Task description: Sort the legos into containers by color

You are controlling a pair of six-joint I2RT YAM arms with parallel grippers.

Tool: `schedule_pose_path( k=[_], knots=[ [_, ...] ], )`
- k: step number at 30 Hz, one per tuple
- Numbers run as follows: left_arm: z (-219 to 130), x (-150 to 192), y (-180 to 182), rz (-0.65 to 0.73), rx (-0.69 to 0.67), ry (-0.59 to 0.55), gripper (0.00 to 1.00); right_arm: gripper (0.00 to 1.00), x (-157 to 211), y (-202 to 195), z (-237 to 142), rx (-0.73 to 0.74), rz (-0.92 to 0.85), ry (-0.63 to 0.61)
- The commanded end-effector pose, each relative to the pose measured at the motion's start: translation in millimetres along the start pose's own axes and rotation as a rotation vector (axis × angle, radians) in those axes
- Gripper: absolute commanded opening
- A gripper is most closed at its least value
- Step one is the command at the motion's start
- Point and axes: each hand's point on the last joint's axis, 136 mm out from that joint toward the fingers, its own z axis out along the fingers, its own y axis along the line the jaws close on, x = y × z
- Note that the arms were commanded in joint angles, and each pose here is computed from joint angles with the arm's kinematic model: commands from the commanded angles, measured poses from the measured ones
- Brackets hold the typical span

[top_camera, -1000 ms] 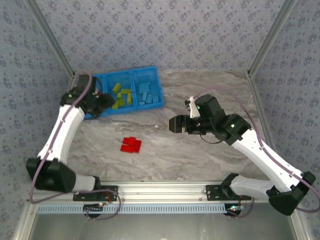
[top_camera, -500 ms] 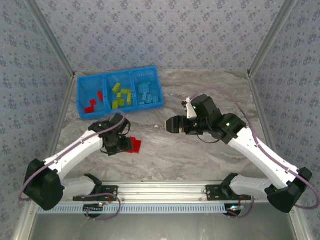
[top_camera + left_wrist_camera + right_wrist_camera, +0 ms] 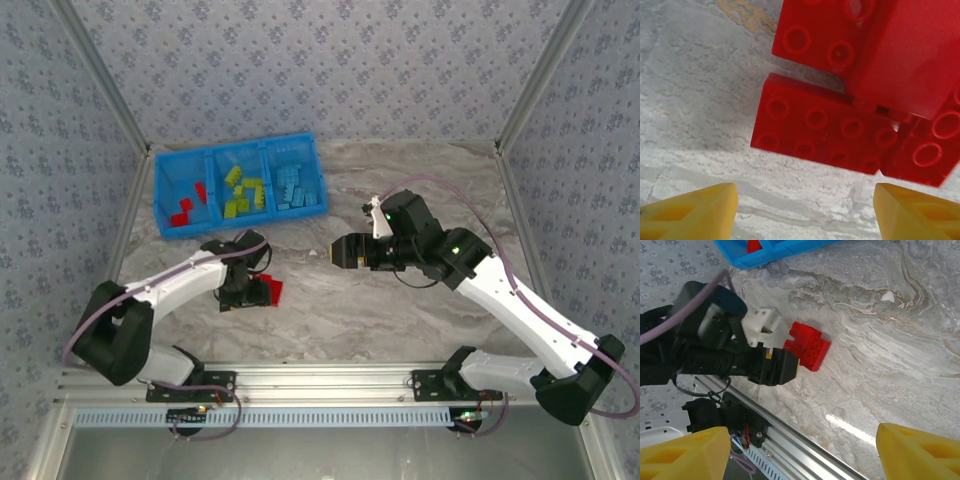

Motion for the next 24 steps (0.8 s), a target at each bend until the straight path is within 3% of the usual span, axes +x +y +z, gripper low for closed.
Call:
schedule_pose_path(
  k=[1,13,19,24],
  knots=[
    [6.3,-6.9,-7.6,0.046,-0.001,0.007,0.74,0.79,3.3,-2.0,-6.7,0.014,0.010,-0.009],
    [16.6,-24.1,-6.3,0.052,-0.021,-0.009,0.77,0.79,2.4,-1.5,-10.1,0.020,0.002,-0.012],
    [5.1,-6.6,-11.8,0.056,0.040,0.030,0.75,0.79,3.7,-3.5,-12.1,0.029,0.003,-0.013],
    [-18.1,13.7,-7.5,-0.023,0.089,-0.018,0.82,0.79,3.5,-4.0,-10.5,0.026,0.008,-0.019]
  ],
)
